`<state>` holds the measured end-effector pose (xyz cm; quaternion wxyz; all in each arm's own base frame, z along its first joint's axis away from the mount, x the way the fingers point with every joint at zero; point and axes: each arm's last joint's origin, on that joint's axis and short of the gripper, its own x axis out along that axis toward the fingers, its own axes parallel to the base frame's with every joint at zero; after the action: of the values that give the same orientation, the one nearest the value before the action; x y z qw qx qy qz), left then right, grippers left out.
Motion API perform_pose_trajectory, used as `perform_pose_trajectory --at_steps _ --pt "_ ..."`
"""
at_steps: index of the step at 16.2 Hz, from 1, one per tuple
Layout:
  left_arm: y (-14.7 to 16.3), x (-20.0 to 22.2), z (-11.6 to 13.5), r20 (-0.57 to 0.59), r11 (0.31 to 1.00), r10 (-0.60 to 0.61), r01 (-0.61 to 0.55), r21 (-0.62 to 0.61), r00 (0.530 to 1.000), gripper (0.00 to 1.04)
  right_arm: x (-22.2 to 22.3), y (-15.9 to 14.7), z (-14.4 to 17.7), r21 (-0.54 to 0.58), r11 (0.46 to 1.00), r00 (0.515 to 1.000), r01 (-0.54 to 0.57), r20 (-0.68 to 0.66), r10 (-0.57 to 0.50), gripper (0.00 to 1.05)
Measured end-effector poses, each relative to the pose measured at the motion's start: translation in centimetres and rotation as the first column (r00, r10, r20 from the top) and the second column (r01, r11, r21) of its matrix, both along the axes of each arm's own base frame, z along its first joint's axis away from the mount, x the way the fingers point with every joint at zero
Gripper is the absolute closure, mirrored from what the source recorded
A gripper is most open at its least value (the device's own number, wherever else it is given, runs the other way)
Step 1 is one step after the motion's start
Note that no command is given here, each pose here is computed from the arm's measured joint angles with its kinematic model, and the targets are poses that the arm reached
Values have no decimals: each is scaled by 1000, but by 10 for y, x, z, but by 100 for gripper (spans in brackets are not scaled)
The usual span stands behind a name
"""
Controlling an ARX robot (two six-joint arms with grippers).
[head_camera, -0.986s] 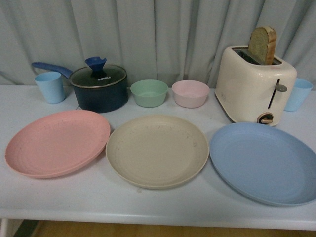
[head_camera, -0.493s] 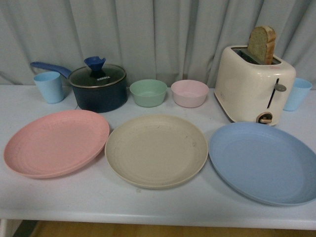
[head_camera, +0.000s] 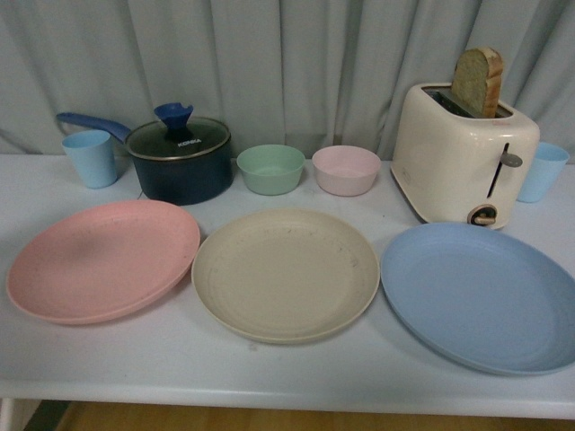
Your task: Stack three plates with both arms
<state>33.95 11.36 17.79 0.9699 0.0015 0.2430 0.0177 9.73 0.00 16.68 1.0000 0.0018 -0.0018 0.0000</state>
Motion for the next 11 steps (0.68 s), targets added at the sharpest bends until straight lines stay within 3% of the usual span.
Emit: perform_pose_trajectory --at_steps 3,5,9,11 --pt "32 69 -46 -135 998 -17 9 -58 991 7 0 0 0 0 1000 1000 0 0 0 6" --pt "45 91 -64 -158 994 -39 21 -111 987 7 0 0 0 0 1000 1000 0 0 0 6" --pt "57 103 -77 -200 970 -93 44 -237 975 7 0 0 0 0 1000 1000 0 0 0 6" --pt "55 102 -83 -218 971 -122 70 -230 968 7 0 0 0 0 1000 1000 0 0 0 6"
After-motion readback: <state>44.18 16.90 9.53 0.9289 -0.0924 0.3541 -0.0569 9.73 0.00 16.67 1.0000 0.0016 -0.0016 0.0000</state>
